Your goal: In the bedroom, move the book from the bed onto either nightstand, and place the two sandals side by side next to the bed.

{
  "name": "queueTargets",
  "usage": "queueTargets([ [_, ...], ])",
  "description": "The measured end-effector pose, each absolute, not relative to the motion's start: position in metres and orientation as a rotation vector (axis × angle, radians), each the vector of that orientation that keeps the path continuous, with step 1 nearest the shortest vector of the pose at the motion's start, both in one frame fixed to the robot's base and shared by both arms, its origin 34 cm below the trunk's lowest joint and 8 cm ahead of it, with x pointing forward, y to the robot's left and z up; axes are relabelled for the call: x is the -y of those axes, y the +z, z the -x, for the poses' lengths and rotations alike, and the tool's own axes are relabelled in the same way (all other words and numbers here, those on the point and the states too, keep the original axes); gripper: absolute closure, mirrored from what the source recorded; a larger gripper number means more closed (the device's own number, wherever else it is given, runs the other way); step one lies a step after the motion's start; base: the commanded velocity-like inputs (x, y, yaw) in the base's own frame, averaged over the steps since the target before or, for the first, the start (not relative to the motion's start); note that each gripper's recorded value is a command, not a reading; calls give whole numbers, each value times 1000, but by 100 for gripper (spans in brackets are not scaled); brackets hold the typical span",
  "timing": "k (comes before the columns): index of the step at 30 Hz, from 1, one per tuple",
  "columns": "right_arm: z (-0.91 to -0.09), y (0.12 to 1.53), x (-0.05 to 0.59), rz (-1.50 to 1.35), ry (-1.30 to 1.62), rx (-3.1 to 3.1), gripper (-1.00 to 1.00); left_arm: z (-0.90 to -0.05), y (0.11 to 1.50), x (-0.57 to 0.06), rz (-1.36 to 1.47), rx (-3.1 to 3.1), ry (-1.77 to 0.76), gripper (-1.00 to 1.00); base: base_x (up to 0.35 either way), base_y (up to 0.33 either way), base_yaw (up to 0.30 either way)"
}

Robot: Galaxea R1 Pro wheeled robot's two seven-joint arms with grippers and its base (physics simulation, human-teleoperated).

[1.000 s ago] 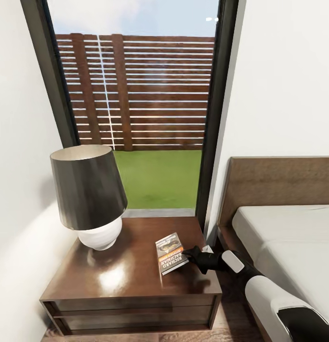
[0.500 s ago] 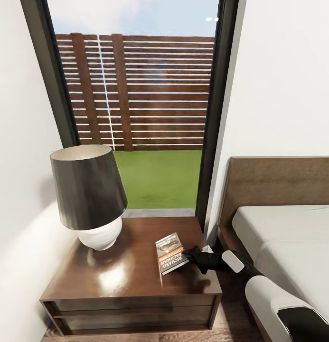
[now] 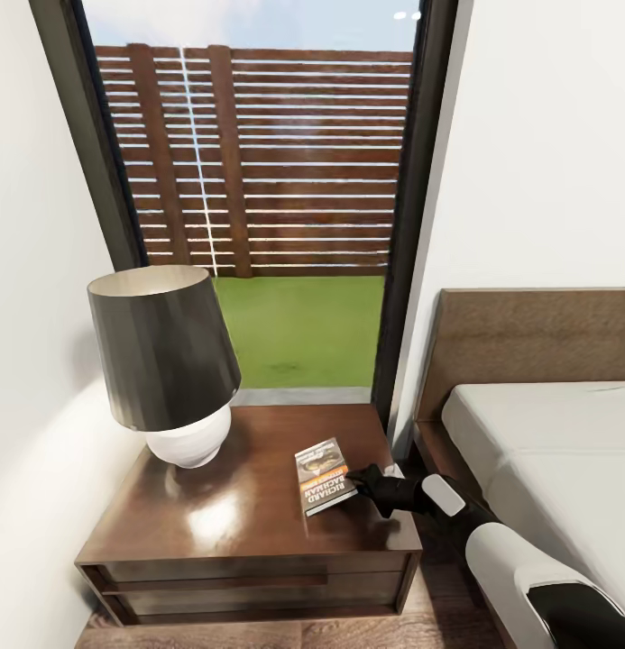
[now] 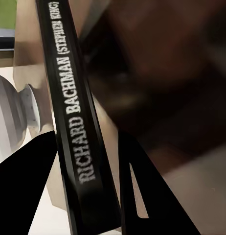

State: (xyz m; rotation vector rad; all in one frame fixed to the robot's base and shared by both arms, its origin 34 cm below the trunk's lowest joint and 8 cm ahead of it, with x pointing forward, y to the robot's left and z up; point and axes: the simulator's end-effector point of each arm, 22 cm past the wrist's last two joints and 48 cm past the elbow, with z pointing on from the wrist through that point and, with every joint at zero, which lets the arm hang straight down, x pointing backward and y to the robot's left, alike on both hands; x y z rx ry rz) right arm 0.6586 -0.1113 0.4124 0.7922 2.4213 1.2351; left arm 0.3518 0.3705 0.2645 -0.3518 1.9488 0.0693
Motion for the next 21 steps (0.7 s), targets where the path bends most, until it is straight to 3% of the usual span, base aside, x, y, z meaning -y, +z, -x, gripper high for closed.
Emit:
queueTargets([
  [21, -659, 412, 111, -792, 1235, -2421, 100, -352, 264, -370, 351, -1949, 69, -100, 0, 0, 0],
])
